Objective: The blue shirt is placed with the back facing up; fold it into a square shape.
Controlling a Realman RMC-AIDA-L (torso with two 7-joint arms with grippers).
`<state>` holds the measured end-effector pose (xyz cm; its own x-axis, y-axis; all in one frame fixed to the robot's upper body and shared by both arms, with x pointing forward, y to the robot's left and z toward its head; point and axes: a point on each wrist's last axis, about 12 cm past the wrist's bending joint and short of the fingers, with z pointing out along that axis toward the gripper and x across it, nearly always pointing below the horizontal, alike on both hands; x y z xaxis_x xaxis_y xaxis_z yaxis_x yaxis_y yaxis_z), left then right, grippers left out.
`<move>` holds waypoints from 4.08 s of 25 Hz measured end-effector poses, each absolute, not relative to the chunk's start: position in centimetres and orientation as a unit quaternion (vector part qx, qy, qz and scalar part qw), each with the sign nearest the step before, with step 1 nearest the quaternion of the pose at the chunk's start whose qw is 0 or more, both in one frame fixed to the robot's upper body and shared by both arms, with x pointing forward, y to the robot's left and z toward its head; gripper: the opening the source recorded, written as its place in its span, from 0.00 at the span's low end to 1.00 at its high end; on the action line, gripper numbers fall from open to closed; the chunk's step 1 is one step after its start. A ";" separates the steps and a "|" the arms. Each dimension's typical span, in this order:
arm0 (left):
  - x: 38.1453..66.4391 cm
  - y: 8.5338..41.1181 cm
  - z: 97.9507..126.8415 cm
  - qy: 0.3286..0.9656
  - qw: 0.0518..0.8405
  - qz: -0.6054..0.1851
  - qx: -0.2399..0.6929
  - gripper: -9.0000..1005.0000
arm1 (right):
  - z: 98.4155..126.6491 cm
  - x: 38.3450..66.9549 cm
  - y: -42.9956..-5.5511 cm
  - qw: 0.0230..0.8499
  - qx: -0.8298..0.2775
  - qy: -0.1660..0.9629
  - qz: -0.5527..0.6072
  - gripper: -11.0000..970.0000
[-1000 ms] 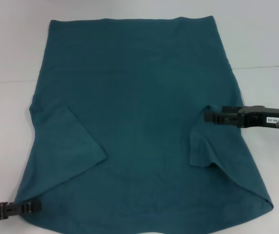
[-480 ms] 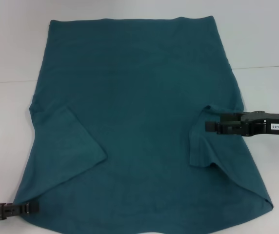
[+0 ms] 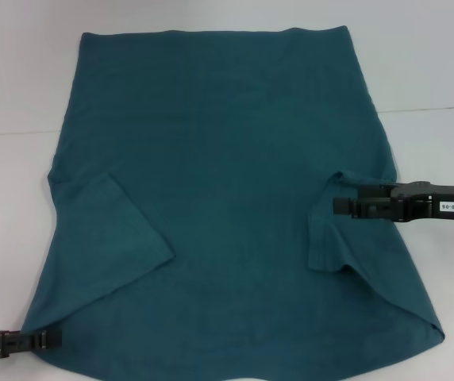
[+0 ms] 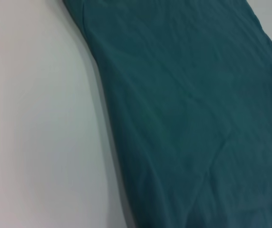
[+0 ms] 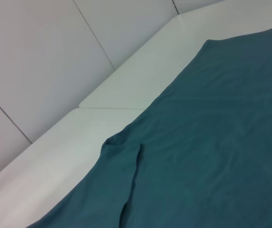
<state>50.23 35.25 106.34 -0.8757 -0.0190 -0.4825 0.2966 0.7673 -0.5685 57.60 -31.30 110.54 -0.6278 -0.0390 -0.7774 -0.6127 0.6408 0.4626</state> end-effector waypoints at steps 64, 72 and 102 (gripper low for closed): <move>51.8 34.6 108.1 0.902 0.239 -0.344 0.108 0.03 | 109.6 55.9 -36.5 0.234 -0.074 0.917 0.316 0.97; 52.1 34.4 108.2 0.900 0.241 -0.345 0.110 0.03 | 109.0 55.8 -36.7 0.226 -0.060 0.926 0.297 0.97; 52.5 34.4 108.3 0.901 0.245 -0.341 0.111 0.02 | 107.6 55.9 -35.1 0.228 -0.059 0.925 0.299 0.97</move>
<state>52.46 34.40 108.27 -0.8555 0.0339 -0.5167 0.3677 0.7423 -0.5602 55.89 -35.12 107.57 -0.8891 0.0274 -0.4569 -0.2449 0.8148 0.5254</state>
